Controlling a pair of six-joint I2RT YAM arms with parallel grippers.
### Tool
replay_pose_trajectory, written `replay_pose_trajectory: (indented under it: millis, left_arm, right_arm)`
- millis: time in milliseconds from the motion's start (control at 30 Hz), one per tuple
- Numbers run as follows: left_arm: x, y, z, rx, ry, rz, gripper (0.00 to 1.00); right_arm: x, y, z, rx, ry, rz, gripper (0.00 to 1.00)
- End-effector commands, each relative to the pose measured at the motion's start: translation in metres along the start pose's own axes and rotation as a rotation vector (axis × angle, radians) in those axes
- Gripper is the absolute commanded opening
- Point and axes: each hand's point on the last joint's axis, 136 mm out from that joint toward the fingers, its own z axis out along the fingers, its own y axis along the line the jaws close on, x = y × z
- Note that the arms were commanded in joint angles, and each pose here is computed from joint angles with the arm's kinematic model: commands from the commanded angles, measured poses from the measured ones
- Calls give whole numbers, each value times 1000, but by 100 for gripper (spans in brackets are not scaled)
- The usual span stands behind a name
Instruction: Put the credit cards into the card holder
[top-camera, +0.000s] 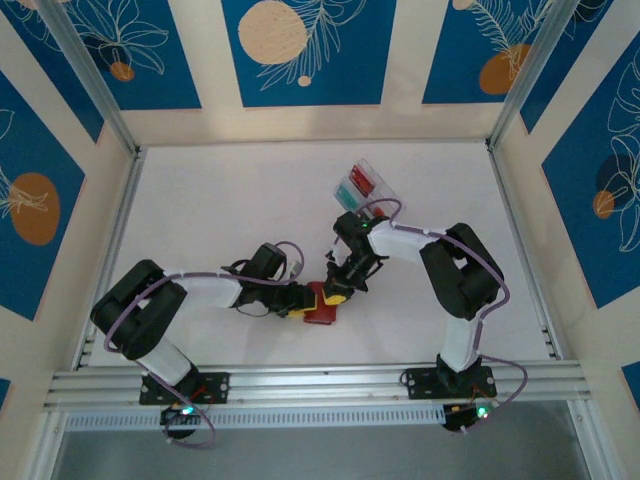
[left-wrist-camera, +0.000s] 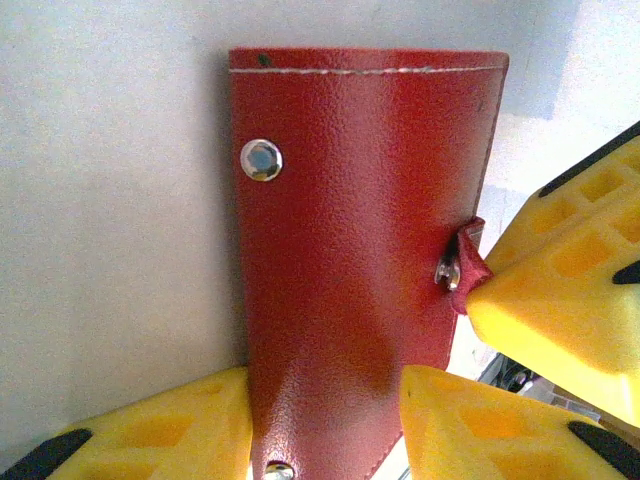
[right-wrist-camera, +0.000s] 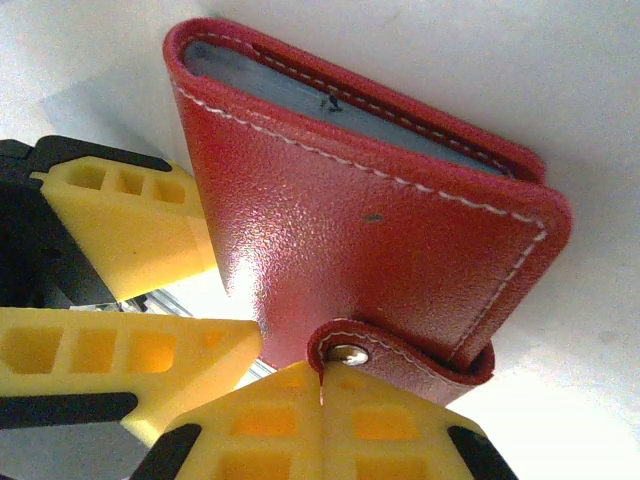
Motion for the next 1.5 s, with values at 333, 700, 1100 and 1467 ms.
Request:
replay_pose_trajectory:
  millis: [333, 700, 1100, 1467]
  left_arm:
    - [1, 8, 6, -6, -5, 17, 42]
    - [1, 9, 5, -14, -9, 21, 42]
    - [-1, 9, 2, -27, -25, 38, 42]
    - [-3, 1, -12, 6, -56, 34, 42]
  right_arm:
    - [0, -16, 11, 79, 45, 79, 0]
    - [0, -28, 23, 166, 38, 123, 0]
    - [-8, -33, 29, 244, 42, 153, 0]
    - [-13, 20, -1, 154, -7, 40, 12]
